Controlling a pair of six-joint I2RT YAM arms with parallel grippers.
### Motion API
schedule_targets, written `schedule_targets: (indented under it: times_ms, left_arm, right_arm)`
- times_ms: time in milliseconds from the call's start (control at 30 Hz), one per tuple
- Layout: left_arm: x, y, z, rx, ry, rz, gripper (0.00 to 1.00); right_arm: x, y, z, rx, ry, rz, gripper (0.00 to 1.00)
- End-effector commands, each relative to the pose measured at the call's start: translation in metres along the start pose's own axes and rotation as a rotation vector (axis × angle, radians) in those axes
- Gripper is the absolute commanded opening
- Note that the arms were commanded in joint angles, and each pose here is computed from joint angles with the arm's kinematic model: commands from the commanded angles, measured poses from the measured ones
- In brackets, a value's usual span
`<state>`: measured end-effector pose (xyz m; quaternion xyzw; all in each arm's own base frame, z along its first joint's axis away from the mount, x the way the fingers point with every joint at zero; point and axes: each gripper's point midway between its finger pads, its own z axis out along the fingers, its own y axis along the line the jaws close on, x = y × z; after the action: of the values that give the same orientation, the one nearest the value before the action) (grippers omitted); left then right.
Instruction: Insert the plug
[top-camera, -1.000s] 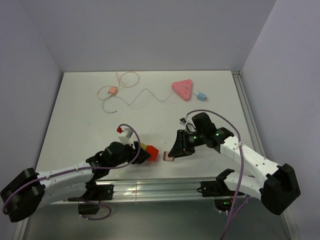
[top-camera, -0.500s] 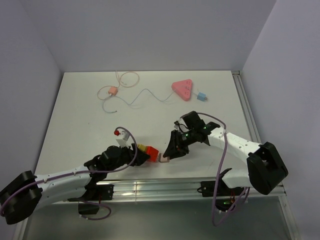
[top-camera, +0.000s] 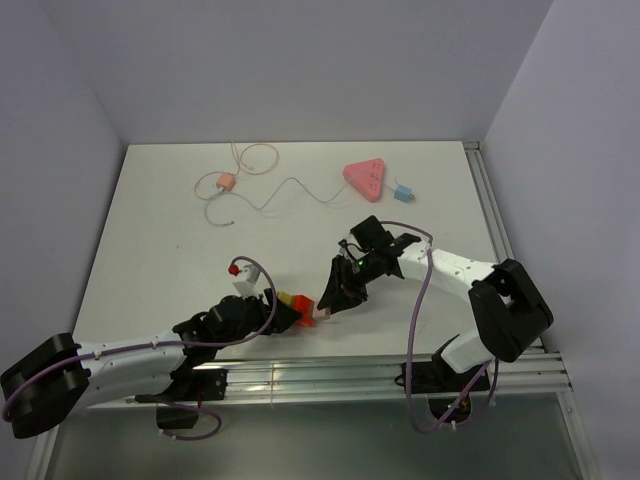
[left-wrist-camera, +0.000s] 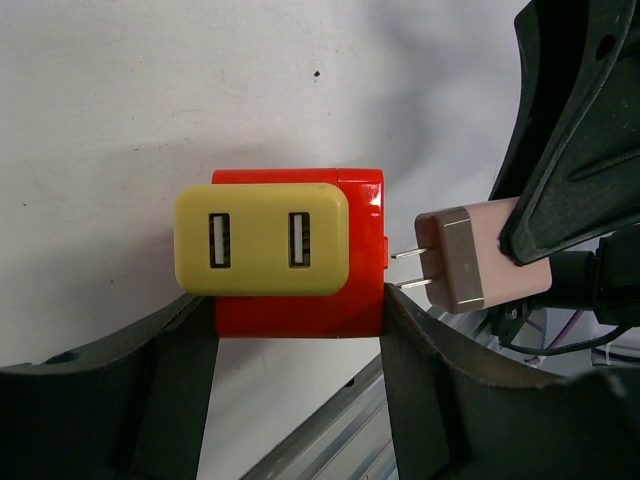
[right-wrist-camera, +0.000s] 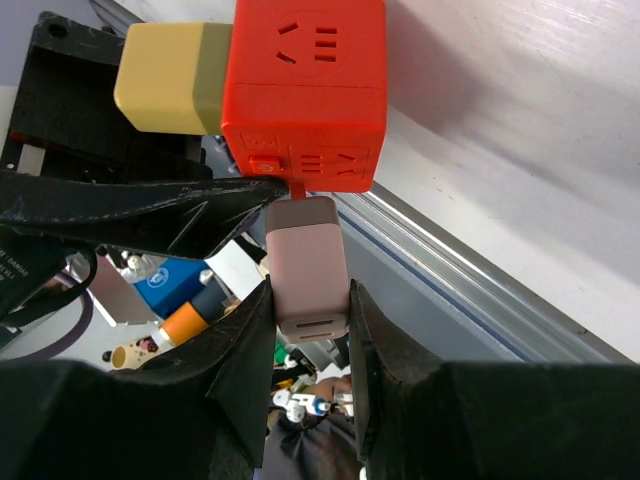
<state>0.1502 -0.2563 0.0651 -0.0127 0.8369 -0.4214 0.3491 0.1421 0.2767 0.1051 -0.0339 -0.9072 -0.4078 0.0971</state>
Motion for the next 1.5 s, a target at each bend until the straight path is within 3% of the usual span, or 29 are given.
schedule_targets:
  times_ms: [0,967,1467]
  left_arm:
    - [-0.012,-0.011,0.002,0.012,-0.045,-0.013,0.0]
    - [-0.005,-0.015,0.001,0.002,-0.035,-0.024,0.0]
    - [0.003,-0.004,0.002,-0.061,-0.004,-0.054,0.0]
  right_arm:
    - [-0.003,0.017,-0.003,-0.021,-0.006,-0.03,0.0]
    - [-0.015,0.012,0.017,0.078,0.006,-0.033,0.0]
    - [-0.026,0.022,-0.008,0.128,-0.146,-0.093,0.0]
